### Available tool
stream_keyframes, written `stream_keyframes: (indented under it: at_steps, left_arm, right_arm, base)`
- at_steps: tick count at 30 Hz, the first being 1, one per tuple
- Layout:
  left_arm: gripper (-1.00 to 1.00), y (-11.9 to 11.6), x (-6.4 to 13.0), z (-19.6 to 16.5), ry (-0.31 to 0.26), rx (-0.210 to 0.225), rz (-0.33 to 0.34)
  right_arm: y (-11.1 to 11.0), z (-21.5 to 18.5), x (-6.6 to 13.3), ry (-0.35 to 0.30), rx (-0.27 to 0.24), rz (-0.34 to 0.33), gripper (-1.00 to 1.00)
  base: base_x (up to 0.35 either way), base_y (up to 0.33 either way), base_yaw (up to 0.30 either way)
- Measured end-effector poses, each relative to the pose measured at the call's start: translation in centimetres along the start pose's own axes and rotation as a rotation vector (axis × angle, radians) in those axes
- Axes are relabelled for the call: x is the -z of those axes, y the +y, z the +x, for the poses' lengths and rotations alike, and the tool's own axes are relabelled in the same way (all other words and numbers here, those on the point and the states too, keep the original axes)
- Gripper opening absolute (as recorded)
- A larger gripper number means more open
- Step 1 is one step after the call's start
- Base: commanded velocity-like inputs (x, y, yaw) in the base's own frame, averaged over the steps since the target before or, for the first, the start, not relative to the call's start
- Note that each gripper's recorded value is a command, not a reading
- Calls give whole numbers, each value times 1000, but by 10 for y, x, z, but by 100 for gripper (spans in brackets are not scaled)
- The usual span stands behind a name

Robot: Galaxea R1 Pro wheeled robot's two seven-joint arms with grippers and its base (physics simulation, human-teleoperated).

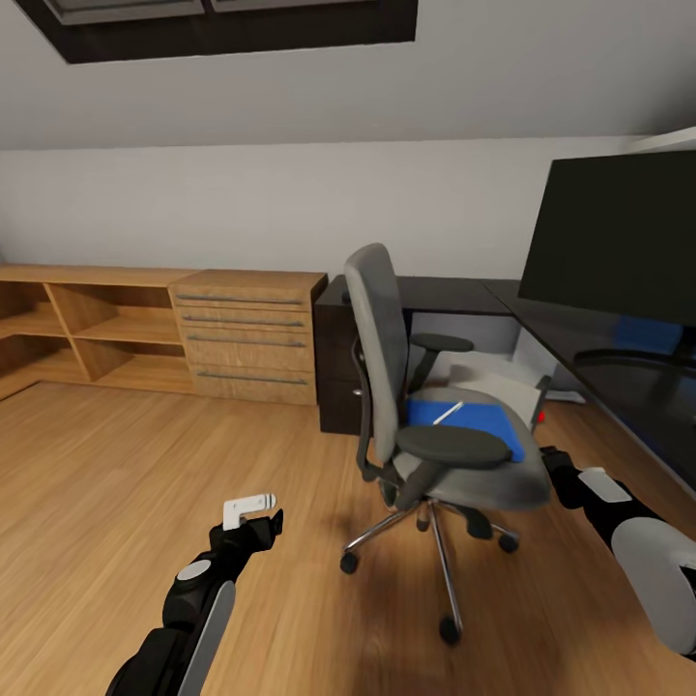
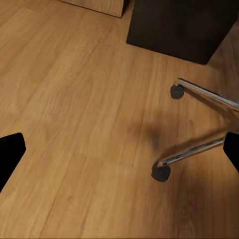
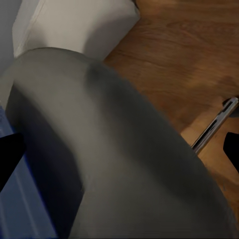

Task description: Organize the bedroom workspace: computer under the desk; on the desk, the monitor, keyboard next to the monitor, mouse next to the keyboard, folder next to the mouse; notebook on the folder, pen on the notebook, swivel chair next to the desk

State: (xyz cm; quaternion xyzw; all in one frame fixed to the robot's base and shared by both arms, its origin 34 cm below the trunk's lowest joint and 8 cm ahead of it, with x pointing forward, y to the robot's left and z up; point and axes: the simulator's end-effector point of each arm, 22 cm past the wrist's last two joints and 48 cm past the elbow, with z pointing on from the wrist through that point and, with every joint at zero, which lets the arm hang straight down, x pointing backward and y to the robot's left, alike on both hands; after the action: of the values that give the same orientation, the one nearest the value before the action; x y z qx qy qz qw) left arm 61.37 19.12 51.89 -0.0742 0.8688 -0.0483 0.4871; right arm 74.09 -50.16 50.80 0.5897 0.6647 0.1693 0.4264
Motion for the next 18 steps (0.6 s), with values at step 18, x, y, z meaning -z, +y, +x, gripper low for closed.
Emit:
stream_keyframes:
  at_steps: [18]
  left_arm:
    - [100, 0, 0, 1, 1, 1, 1]
  right_arm:
    - [-4, -17, 1, -27, -1, 5, 100]
  base:
    - [129, 0, 0]
